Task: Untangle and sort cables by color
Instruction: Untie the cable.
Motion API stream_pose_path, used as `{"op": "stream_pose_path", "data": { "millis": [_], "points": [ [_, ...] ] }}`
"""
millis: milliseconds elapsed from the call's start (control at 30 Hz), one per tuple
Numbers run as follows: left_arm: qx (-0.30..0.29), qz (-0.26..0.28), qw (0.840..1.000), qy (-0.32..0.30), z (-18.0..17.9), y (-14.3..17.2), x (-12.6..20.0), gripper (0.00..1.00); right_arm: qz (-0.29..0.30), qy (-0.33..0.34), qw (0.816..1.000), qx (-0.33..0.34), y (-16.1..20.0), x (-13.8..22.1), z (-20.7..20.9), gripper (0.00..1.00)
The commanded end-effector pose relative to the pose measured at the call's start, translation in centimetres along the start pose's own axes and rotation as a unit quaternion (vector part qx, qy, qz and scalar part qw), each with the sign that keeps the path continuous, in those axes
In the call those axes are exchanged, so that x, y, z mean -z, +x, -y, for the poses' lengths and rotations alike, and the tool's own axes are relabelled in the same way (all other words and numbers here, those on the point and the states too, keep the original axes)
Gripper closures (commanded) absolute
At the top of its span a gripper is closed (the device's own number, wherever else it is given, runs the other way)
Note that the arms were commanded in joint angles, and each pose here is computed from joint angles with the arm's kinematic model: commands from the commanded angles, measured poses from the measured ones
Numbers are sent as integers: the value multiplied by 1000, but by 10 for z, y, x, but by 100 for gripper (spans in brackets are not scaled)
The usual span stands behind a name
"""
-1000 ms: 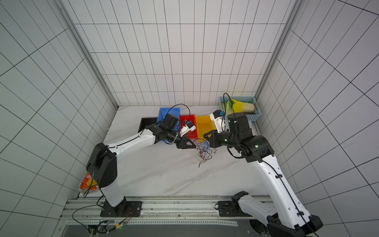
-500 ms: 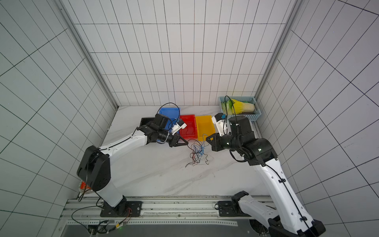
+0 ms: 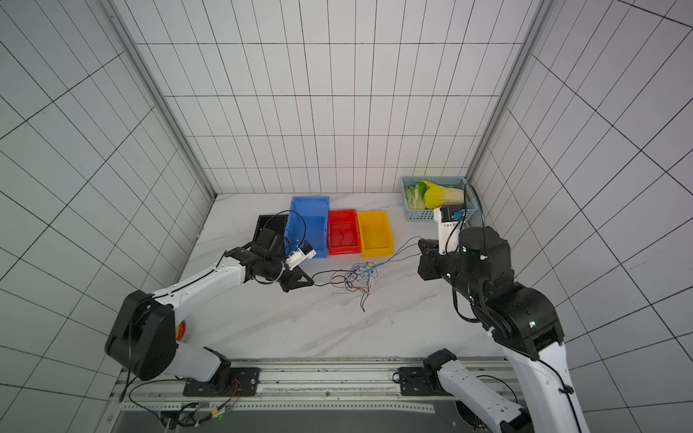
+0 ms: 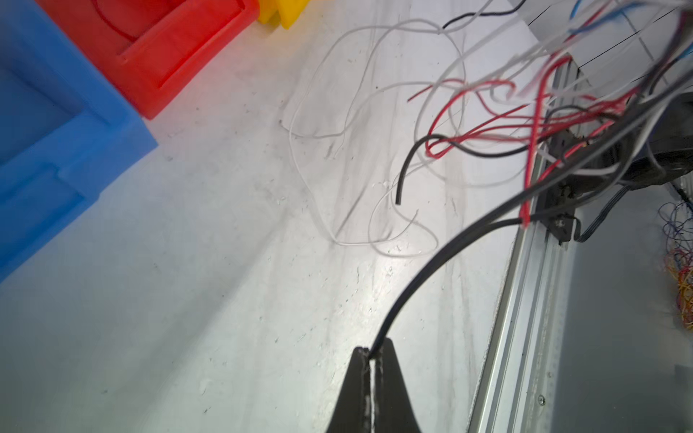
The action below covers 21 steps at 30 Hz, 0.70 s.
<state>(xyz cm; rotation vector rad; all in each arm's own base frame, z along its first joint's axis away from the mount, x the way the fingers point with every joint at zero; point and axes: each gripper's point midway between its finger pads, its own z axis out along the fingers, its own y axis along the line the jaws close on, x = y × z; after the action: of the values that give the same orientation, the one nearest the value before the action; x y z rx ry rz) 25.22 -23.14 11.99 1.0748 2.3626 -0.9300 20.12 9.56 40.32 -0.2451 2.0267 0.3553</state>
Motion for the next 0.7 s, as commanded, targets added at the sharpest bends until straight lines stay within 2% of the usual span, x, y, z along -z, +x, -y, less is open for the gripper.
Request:
{"op": "stream_pose_path", "data": {
  "millis": [0,100,200,233,300,333,433,567,667],
  "points": [
    [-29,-12,998,-45,-13,13,8,100,47,46,998,-5,-20,11,16,100],
    [-37,-19,998,-54,-16,22,8,100,69,12,998,-10,-22,10,5,100],
    [-43,-20,998,-47,-13,21,9,100,62,-55,997,-3,-17,-1,-19,100],
    [-45,-17,998,-36,-8,17,12,93,47,-88,995,3,-12,-8,-31,100],
    [-53,-7,999,-1,7,7,20,62,7,-138,990,9,2,-24,-51,100],
    [-58,0,998,24,17,1,27,54,-16,-160,987,8,10,-32,-59,100],
    [-72,30,994,73,41,-21,52,40,-63,-217,974,1,29,-53,-81,100],
    [-97,84,986,106,63,-62,86,29,-97,-250,963,-12,51,-72,-93,100],
    [-121,126,977,125,78,-97,102,24,-97,-271,958,-13,56,-81,-101,100]
  ]
}}
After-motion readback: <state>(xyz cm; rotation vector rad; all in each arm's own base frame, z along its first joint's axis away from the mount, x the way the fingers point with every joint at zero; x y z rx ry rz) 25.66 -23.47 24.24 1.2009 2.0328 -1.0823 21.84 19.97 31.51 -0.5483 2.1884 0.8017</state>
